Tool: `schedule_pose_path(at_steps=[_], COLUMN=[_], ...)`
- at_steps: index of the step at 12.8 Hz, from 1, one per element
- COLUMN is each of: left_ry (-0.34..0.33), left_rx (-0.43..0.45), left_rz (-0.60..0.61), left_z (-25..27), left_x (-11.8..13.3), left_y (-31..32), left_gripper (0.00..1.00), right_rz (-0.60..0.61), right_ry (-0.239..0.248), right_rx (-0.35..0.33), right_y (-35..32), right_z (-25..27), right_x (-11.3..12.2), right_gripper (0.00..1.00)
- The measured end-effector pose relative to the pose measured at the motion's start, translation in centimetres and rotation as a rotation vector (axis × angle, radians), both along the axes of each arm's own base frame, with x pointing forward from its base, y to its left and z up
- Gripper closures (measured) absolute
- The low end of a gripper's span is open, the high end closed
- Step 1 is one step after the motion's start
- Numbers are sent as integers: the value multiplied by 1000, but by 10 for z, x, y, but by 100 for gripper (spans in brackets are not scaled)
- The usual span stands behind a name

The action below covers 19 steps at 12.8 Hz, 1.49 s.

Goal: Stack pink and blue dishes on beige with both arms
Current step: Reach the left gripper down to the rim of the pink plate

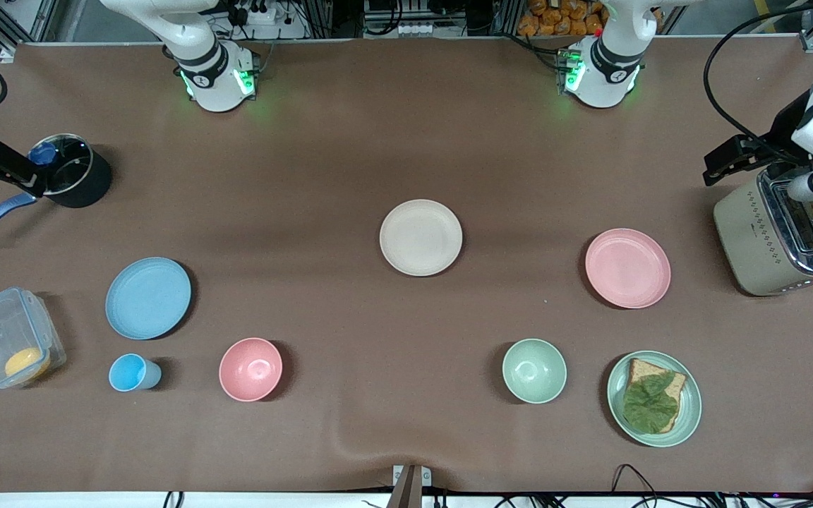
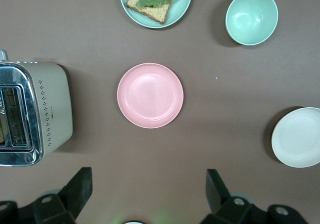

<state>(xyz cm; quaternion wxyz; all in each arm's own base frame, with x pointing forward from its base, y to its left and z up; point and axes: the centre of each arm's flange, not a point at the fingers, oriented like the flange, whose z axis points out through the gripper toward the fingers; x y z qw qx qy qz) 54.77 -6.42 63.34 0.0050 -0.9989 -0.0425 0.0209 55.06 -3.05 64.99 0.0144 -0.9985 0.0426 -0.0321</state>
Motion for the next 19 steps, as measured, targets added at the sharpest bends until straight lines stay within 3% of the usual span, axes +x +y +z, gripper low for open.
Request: schedule_pose_path(at_steps=[6, 9, 11, 14, 17, 19], left_ry=[3, 49, 83, 80, 52, 30], left_rx=[0, 2, 16, 18, 12, 5], left_rz=[2, 1, 6, 29, 49, 50], left_z=[-1, -24, -56, -123, -203, -254], left_x=[0, 7, 17, 29, 23, 13], left_y=[1, 1, 5, 25, 47, 64], left_gripper=[0, 0, 0, 0, 0, 0], right_rz=[0, -1, -3, -5, -7, -14], right_ry=[0, 0, 0, 1, 3, 31], right_rx=[0, 0, 0, 0, -1, -1], right_y=[0, -1, -2, -3, -4, -8], right_z=[0, 0, 0, 0, -1, -15], right_x=[0, 0, 0, 0, 0, 6], right_gripper=[0, 0, 0, 0, 0, 0])
